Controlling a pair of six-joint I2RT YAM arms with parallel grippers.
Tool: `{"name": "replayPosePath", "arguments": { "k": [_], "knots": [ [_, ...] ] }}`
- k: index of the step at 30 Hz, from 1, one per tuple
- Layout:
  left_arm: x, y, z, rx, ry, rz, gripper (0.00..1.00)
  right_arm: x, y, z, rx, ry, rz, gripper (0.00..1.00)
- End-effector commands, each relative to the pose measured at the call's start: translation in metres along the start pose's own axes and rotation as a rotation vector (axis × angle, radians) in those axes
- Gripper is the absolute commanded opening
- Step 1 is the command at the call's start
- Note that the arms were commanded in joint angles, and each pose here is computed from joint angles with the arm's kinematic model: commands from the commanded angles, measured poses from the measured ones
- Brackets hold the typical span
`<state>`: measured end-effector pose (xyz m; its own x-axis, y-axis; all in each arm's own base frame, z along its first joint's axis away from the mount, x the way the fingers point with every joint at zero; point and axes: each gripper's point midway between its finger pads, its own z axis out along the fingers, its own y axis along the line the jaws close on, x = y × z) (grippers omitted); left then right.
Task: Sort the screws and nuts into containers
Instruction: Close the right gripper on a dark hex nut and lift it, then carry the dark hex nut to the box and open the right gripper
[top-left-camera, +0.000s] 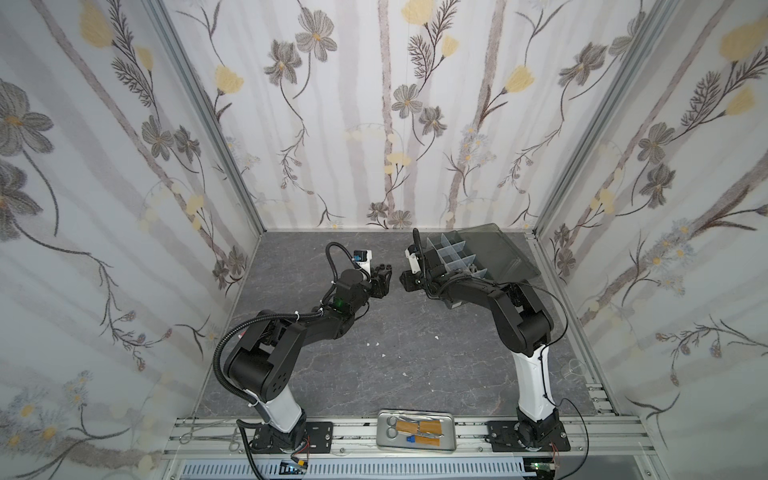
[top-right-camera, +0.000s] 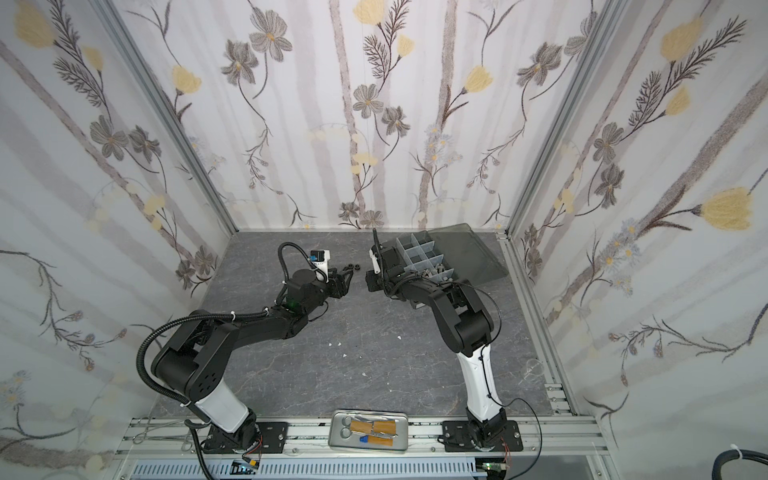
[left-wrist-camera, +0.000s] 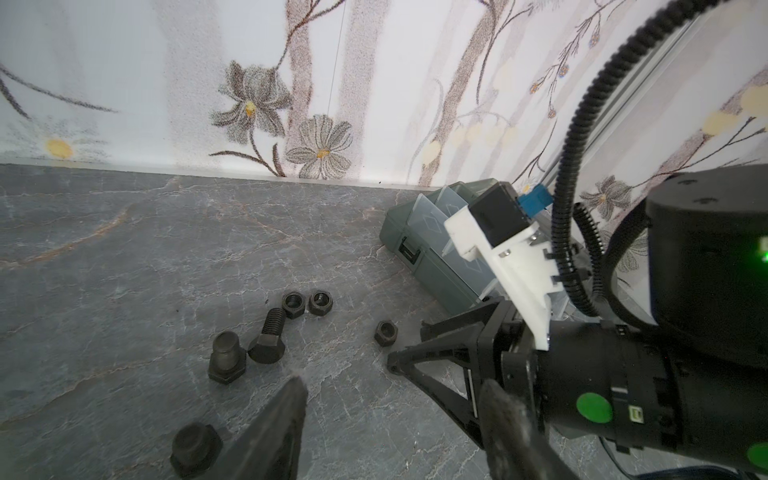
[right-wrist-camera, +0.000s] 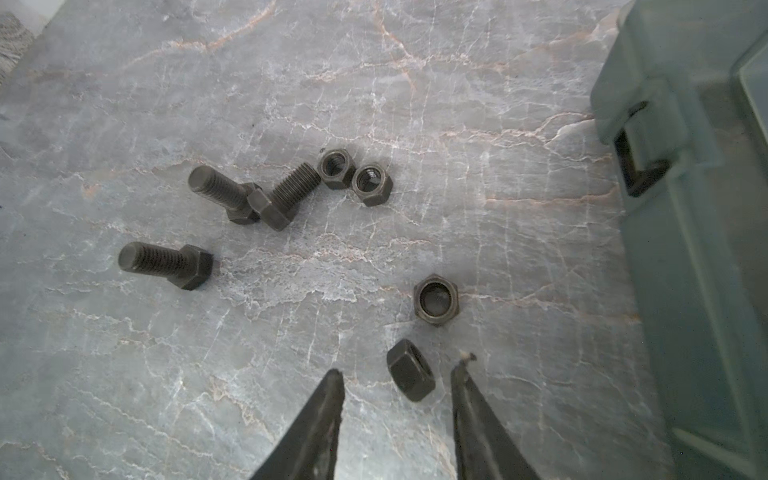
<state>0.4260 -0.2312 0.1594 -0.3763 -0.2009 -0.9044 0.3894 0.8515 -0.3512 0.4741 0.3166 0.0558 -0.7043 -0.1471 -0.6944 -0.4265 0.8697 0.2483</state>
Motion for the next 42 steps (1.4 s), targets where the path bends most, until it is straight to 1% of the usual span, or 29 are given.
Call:
{"name": "replayPosePath", "arguments": {
  "k": [1, 7, 10, 12, 13, 17, 21, 23, 26, 28, 33, 35, 39, 40, 42],
  "knots": [
    [-0.011, -0.006, 0.000, 0.033, -0.040, -0.012, 0.66, 0.009, 0.000, 0.009, -0.002, 0.044, -0.027, 0.43],
    [-0.009, -0.007, 0.004, 0.046, -0.034, -0.022, 0.67, 0.019, -0.004, 0.027, 0.005, 0.075, -0.029, 0.40],
    [-0.011, -0.010, 0.008, 0.056, -0.027, -0.028, 0.67, 0.020, -0.006, 0.032, 0.013, 0.081, -0.029, 0.32],
    [-0.012, -0.012, 0.010, 0.064, -0.026, -0.031, 0.67, 0.021, -0.006, 0.032, 0.014, 0.082, -0.028, 0.22],
    [-0.012, -0.012, 0.010, 0.066, -0.025, -0.031, 0.67, 0.020, -0.006, 0.031, 0.014, 0.084, -0.029, 0.20],
    [-0.014, -0.012, 0.010, 0.059, -0.027, -0.028, 0.68, 0.015, -0.004, 0.017, 0.014, 0.068, -0.037, 0.10],
    [-0.014, -0.011, 0.012, 0.058, -0.029, -0.030, 0.69, 0.001, 0.000, -0.007, 0.011, 0.026, -0.043, 0.06],
    [-0.014, -0.013, 0.013, 0.067, -0.026, -0.035, 0.69, -0.004, 0.000, -0.022, 0.007, 0.004, -0.034, 0.05],
    [-0.012, -0.020, 0.015, 0.107, -0.014, -0.035, 0.72, -0.014, -0.005, -0.048, -0.008, -0.040, 0.006, 0.05],
    [-0.010, -0.024, 0.015, 0.136, -0.009, -0.033, 0.74, -0.016, -0.017, -0.065, 0.000, -0.052, 0.038, 0.05],
    [-0.006, -0.025, 0.020, 0.143, 0.008, -0.040, 0.76, -0.011, -0.073, -0.102, 0.099, -0.084, 0.165, 0.07],
    [-0.003, -0.024, 0.022, 0.145, 0.009, -0.043, 0.77, -0.004, -0.091, -0.105, 0.136, -0.071, 0.179, 0.08],
    [-0.004, -0.026, 0.026, 0.155, 0.007, -0.051, 0.78, 0.008, -0.097, -0.091, 0.140, -0.011, 0.164, 0.09],
    [-0.004, -0.026, 0.027, 0.155, 0.010, -0.052, 0.78, 0.009, -0.100, -0.089, 0.149, -0.010, 0.169, 0.12],
    [-0.008, -0.027, 0.026, 0.156, 0.004, -0.053, 0.79, 0.008, -0.103, -0.084, 0.161, -0.010, 0.180, 0.33]
  ]
}}
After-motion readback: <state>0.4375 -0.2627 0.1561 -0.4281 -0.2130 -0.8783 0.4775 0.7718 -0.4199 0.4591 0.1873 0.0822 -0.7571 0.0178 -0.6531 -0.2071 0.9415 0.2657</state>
